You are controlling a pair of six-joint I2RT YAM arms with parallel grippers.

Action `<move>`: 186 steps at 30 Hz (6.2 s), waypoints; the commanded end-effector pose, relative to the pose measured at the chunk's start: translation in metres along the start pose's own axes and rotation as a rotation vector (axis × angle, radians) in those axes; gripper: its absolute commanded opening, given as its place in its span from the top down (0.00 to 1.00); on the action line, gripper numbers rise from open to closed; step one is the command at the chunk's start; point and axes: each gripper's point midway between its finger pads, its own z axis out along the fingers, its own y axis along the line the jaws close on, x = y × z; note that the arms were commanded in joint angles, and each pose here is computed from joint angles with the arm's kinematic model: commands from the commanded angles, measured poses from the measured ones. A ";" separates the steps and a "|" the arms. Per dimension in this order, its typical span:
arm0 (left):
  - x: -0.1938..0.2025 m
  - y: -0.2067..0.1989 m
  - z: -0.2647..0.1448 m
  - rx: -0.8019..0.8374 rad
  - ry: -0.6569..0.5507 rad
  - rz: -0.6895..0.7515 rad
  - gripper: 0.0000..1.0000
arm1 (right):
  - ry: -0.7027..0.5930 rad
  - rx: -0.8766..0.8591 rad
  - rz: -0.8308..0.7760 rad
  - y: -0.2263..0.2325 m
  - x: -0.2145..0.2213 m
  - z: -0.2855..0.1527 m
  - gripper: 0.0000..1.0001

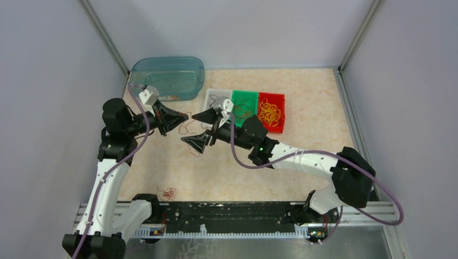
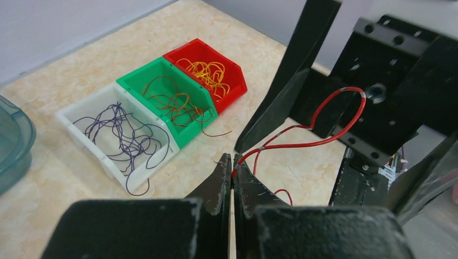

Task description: Untangle the cables

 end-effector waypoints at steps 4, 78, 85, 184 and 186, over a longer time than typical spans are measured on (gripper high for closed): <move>-0.011 -0.016 -0.003 0.037 -0.027 -0.012 0.98 | 0.060 -0.057 -0.038 0.001 0.024 0.013 0.04; 0.310 0.042 -0.126 0.296 1.022 0.676 1.00 | 0.337 1.022 0.177 -0.285 0.025 -0.122 0.14; 0.244 0.049 -0.086 0.215 0.827 0.701 1.00 | 0.275 0.892 0.159 -0.256 0.001 -0.117 0.01; 0.053 0.112 -0.013 -0.435 0.334 0.073 0.00 | 0.585 1.071 -0.023 -0.318 0.103 -0.129 0.52; 0.056 0.121 -0.013 -0.463 0.341 0.075 0.00 | 0.555 1.065 -0.036 -0.315 0.088 -0.126 0.34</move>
